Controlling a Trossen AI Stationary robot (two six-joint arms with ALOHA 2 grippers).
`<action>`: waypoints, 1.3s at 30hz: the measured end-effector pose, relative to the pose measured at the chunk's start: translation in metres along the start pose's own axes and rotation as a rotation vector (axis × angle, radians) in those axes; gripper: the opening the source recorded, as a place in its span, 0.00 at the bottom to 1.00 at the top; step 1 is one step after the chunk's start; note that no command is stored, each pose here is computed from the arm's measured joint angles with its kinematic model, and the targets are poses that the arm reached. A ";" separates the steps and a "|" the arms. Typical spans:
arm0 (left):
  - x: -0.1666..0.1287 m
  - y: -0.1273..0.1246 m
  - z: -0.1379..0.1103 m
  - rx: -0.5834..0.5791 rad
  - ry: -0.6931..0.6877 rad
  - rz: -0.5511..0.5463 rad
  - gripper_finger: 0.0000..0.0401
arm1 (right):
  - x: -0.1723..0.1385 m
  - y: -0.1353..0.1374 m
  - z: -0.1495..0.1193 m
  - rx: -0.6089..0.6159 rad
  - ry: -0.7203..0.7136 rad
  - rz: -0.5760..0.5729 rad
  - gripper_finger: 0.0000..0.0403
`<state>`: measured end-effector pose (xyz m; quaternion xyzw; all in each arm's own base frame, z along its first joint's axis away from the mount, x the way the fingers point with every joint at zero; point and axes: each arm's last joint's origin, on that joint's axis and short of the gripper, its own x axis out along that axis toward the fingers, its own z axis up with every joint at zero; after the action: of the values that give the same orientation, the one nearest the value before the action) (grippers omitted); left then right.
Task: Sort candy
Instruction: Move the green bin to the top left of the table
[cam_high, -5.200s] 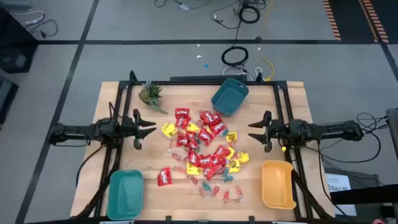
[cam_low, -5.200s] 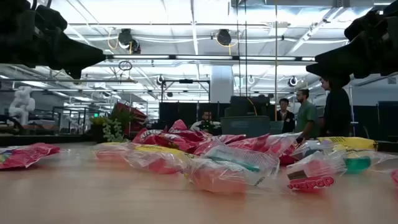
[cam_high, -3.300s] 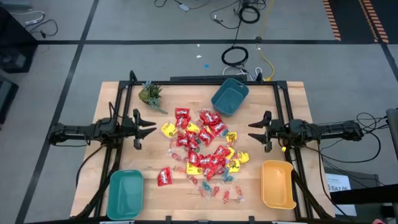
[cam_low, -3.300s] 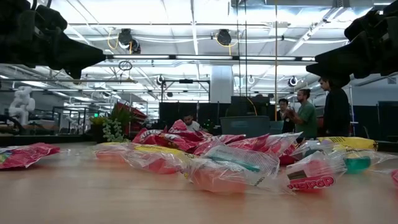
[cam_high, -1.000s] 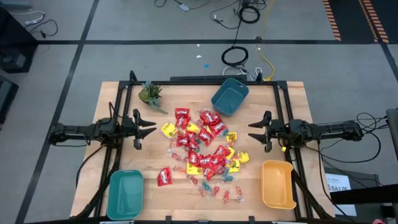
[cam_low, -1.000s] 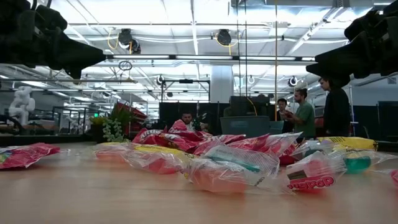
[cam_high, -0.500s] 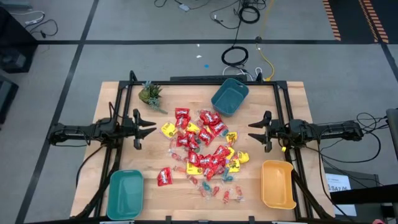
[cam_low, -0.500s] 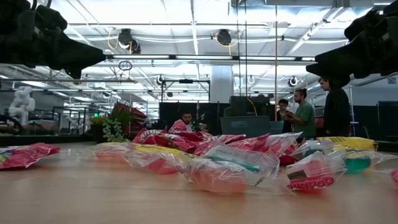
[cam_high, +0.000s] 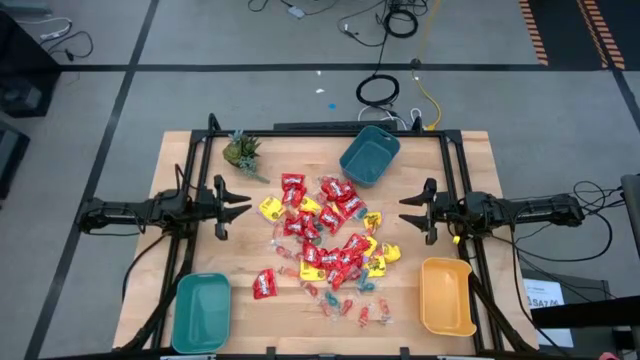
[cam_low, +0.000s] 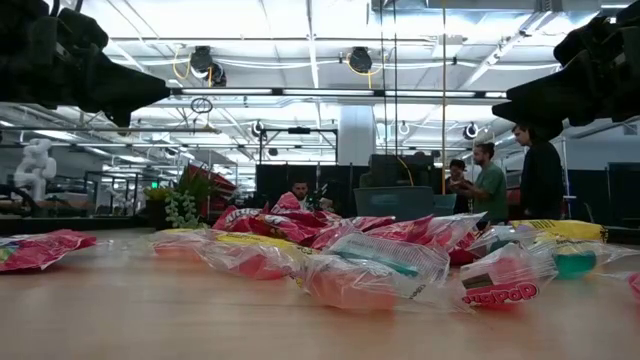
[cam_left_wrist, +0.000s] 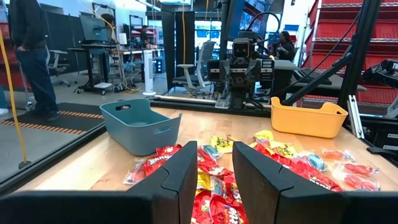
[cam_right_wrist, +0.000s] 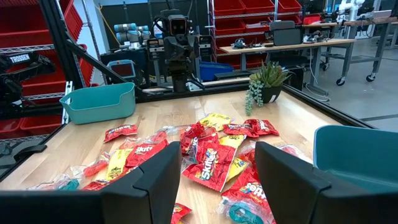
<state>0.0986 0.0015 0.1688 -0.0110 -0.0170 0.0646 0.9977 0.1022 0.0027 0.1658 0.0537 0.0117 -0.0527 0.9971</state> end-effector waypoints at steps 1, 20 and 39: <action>0.000 0.000 0.000 0.000 -0.002 0.000 0.28 | 0.000 0.000 0.000 0.000 0.000 0.000 0.49; -0.013 0.003 0.088 -0.058 0.083 0.092 0.28 | 0.000 0.000 0.000 0.000 0.000 0.000 0.49; 0.034 -0.016 0.108 -0.757 0.949 0.509 0.28 | 0.000 0.000 0.000 0.000 0.000 0.000 0.49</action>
<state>0.1307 -0.0075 0.2778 -0.3923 0.4064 0.2761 0.7776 0.1022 0.0027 0.1659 0.0538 0.0116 -0.0526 0.9971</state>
